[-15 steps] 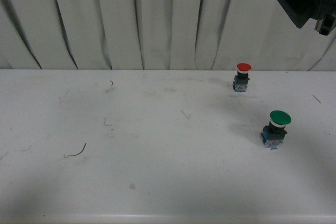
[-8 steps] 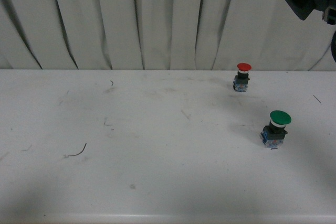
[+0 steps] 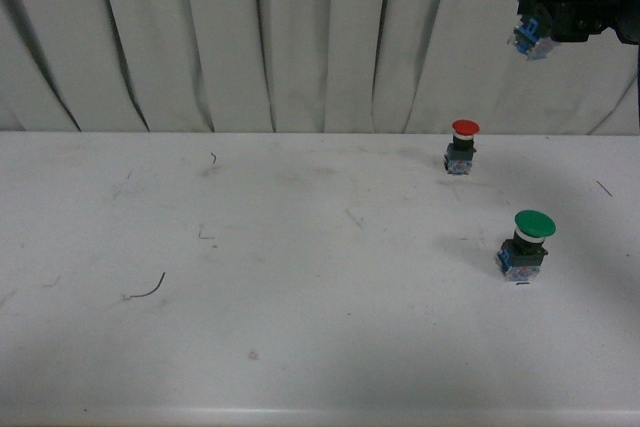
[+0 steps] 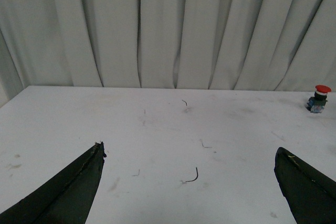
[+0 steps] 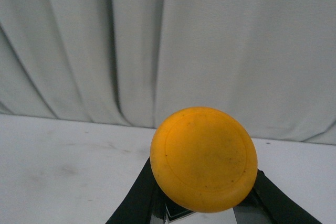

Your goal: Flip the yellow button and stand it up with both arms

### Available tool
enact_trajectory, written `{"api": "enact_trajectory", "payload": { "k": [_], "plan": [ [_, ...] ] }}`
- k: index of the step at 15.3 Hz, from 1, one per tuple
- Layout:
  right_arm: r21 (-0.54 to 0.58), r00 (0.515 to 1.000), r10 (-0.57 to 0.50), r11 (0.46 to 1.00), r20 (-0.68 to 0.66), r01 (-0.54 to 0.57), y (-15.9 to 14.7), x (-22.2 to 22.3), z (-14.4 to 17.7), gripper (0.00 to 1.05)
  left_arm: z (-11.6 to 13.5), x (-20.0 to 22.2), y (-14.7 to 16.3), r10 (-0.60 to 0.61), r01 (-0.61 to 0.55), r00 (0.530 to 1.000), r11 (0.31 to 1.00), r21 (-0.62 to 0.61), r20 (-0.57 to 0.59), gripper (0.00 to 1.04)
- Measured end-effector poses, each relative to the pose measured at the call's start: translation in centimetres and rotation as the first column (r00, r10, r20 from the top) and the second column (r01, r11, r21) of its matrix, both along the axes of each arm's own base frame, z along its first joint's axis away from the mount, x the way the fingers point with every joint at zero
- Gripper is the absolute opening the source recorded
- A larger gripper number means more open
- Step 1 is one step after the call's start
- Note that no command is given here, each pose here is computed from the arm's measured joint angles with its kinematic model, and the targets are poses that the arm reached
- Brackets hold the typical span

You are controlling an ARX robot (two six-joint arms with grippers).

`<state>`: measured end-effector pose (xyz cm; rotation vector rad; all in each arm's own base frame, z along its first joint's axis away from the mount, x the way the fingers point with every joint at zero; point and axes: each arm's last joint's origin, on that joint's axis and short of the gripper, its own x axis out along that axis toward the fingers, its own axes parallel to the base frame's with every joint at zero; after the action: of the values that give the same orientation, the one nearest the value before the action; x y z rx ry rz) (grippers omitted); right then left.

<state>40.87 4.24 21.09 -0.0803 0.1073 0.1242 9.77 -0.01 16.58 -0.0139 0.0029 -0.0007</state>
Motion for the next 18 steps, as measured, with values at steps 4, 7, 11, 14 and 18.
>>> {"api": "enact_trajectory", "payload": {
  "k": [4, 7, 11, 14, 18],
  "plan": [
    [-0.106, 0.990, -0.096, 0.991, -0.101, 0.085, -1.2, 2.0, -2.3, 0.29, 0.0, 0.0, 0.0, 0.000, 0.000, 1.000, 1.000, 0.000, 0.000, 0.98],
    [-0.081, 0.969, -0.171, 0.984, -0.178, 0.159, -1.8, 3.3, -4.0, 0.29, 0.0, 0.0, 0.0, 0.000, 0.000, 1.000, 1.000, 0.000, 0.000, 0.98],
    [-0.027, 0.920, -0.260, 0.964, -0.295, 0.263, -0.9, 4.8, -6.7, 0.29, 0.0, 0.0, 0.0, 0.000, 0.000, 1.000, 1.000, 0.000, 0.000, 0.98],
    [-0.024, 0.876, -0.329, 0.939, -0.354, 0.343, 0.8, 5.6, -8.6, 0.29, 0.0, 0.0, 0.0, 0.000, 0.000, 1.000, 1.000, 0.000, 0.000, 0.98],
    [-0.001, 0.853, -0.332, 0.932, -0.404, 0.362, 3.1, 7.2, -9.6, 0.29, 0.0, 0.0, 0.0, 0.000, 0.000, 1.000, 1.000, 0.000, 0.000, 0.98]
  ]
}}
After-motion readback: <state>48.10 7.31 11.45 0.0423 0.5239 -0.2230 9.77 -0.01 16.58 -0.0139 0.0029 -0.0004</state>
